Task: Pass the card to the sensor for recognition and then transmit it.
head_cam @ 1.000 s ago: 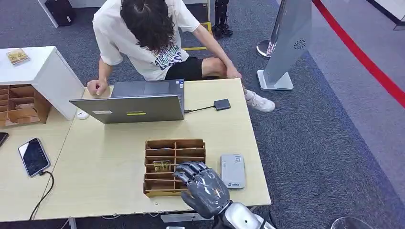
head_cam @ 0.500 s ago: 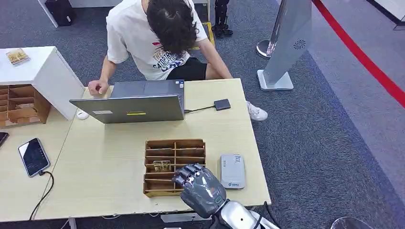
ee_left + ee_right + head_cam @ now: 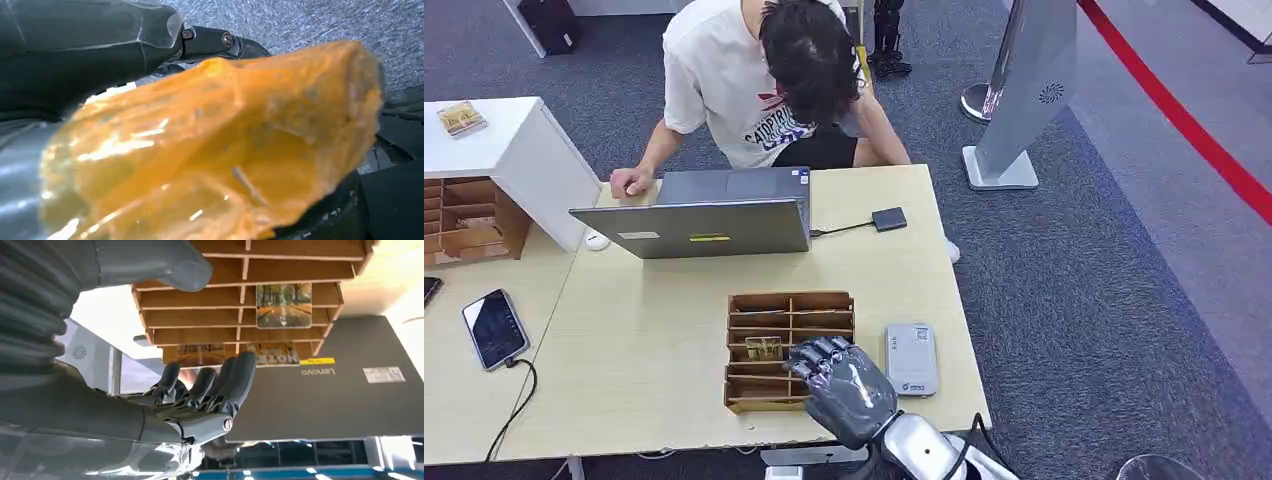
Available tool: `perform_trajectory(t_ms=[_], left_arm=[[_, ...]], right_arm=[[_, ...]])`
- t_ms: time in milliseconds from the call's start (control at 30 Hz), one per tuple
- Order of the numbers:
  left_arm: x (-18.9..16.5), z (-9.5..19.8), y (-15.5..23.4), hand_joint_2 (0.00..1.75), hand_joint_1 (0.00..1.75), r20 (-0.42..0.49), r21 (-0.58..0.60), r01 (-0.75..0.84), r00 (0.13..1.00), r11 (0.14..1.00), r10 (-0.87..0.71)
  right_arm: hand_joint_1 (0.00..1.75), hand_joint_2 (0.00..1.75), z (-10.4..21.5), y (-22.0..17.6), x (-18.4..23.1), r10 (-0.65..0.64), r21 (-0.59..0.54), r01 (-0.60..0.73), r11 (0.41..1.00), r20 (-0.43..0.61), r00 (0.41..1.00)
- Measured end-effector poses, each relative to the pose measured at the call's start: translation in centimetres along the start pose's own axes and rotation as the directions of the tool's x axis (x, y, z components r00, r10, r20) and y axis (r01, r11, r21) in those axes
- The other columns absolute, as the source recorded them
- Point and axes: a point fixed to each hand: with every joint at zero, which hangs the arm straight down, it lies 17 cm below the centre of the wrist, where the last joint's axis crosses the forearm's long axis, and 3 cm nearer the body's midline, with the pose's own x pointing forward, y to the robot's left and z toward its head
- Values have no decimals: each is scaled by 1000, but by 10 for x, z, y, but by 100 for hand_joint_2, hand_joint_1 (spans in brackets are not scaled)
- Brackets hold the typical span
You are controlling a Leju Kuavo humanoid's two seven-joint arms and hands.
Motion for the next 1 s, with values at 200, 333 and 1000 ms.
perform_trajectory(t_ms=[200, 333, 1000], left_arm=[[0, 0, 0, 0, 0, 0, -1, 1, 1000, 1000, -1], [0, 0, 0, 0, 0, 0, -1, 3, 1000, 1000, -3], [0, 0, 0, 0, 0, -3, -5, 22, 1000, 1000, -22]], right_arm=[[68, 175, 2, 9, -6, -4, 25, 4, 1000, -20, 1000], [72, 175, 4, 16, -9, -3, 44, 4, 999, -29, 1000], [96, 175, 10, 46, -35, -27, 123, 43, 991, -124, 992]])
